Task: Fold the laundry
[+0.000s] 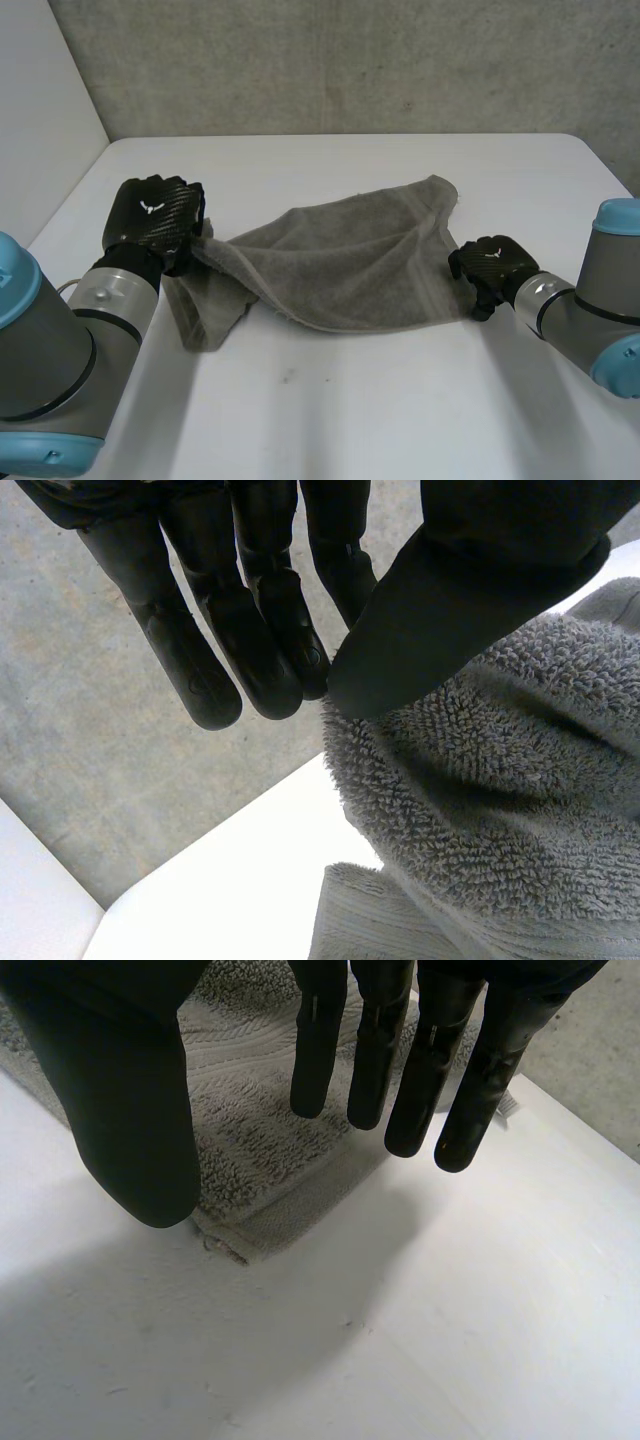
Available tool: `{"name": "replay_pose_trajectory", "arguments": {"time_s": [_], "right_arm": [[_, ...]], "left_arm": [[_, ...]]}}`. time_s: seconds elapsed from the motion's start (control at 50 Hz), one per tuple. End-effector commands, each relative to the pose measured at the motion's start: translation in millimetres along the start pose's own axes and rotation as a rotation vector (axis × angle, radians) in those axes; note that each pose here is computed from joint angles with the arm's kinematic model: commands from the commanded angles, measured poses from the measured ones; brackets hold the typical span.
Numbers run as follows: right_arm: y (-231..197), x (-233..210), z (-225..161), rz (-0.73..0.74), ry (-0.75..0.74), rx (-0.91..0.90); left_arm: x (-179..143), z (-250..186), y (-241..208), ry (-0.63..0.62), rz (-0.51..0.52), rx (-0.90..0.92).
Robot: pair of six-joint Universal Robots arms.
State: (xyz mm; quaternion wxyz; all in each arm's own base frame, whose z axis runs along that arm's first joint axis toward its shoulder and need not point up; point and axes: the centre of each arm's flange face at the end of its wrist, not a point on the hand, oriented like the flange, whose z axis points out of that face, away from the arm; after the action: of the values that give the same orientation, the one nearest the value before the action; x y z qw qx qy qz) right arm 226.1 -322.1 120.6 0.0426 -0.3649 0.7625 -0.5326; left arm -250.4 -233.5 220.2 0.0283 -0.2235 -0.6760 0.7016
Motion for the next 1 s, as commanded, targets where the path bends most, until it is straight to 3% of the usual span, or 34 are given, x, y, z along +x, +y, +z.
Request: {"name": "replay_pose_trajectory", "arguments": {"time_s": [0.02,1.0], "right_arm": [[-1,0,0,0.001,0.000,0.004],[-10,5,12,0.015,0.014,0.041]], "left_arm": [[0,-1,1,0.002,0.000,-0.004],[2,-2,1,0.008,0.002,-0.004]]}}
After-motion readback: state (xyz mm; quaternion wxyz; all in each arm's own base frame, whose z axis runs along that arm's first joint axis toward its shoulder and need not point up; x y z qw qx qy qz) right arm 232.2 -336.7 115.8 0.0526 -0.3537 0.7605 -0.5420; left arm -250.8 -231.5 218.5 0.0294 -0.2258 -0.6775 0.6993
